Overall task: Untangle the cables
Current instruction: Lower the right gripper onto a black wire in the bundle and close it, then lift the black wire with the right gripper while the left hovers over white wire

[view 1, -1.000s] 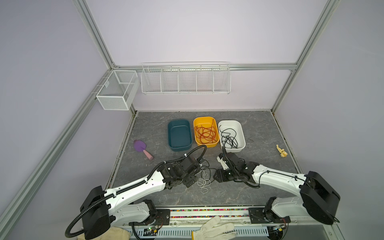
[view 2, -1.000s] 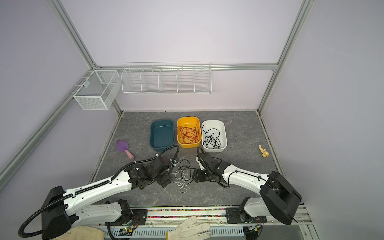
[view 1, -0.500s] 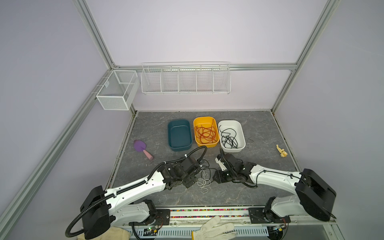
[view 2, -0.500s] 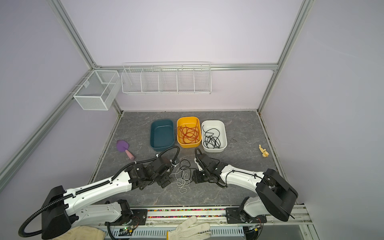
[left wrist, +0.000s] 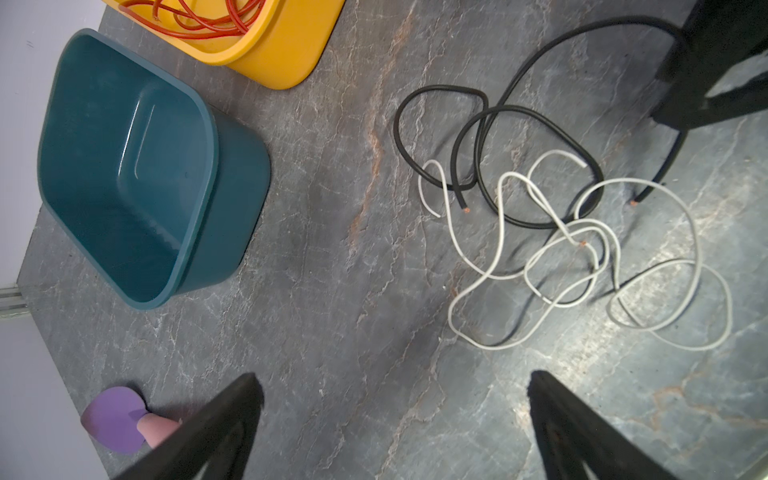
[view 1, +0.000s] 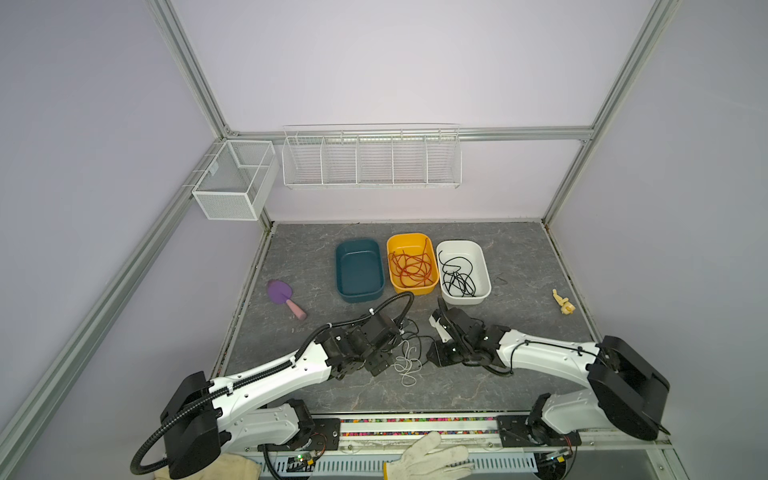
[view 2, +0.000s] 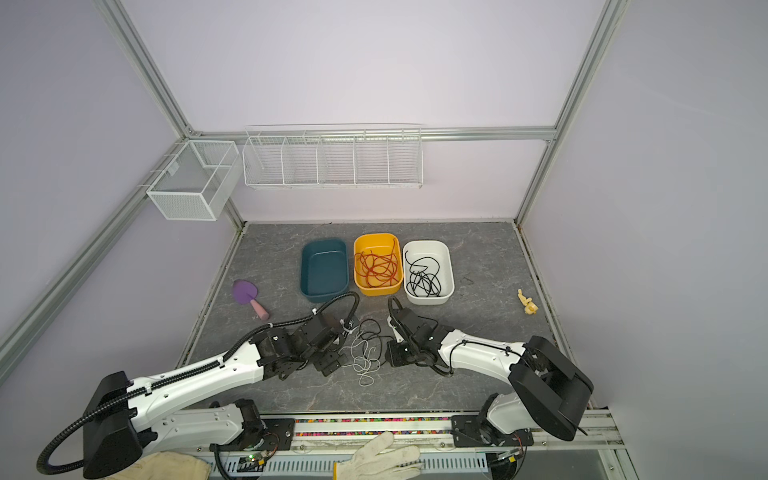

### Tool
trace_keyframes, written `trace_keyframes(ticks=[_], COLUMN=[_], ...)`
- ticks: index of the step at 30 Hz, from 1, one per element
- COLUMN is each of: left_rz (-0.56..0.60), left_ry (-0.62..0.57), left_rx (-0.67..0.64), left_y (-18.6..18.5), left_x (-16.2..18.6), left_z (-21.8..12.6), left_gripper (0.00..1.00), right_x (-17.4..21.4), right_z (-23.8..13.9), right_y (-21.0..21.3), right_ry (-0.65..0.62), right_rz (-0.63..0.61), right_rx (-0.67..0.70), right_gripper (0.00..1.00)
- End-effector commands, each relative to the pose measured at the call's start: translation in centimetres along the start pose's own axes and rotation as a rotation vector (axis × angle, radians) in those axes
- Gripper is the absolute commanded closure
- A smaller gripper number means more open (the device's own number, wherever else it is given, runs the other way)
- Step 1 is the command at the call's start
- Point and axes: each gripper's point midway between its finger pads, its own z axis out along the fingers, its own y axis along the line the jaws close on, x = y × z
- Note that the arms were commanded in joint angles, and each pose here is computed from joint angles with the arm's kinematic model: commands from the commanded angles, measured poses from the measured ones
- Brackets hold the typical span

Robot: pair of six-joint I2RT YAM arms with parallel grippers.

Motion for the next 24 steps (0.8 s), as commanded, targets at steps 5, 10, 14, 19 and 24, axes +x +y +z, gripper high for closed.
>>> trace_keyframes(ticks=[5, 10, 14, 19, 24], left_rz=[0.026, 0.027, 0.026, 0.028, 0.029], left_ry=[0.01, 0.011, 0.01, 0.011, 0.007], left_rx=[-0.005, -0.006, -0.007, -0.004, -0.006], left_y=[-0.2, -0.2, -0.2, -0.2, -0.2], left_x=[0.4, 0.4, 0.5, 0.4, 0.4], left_z=[0.3, 0.3, 0.3, 0.3, 0.2], left_gripper=[0.01, 0.01, 0.01, 0.01, 0.01], right_x=[-0.5, -0.4, -0.9, -1.5, -1.9], right_z=[-0.6, -0.7, -1.6, -3.2, -4.5], right_y=[0.4, 0.4, -0.1, -1.0, -1.8], right_ry=[-0.04, -0.04, -0.074, -0.131, -0.191], right_rz=[-0.007, -0.009, -0.007, 0.013, 0.036], right_rx=[-0.009, -0.009, 0.024, 0.085, 0.12], right_gripper=[0.78, 0.84, 0.89, 0.94, 0.94])
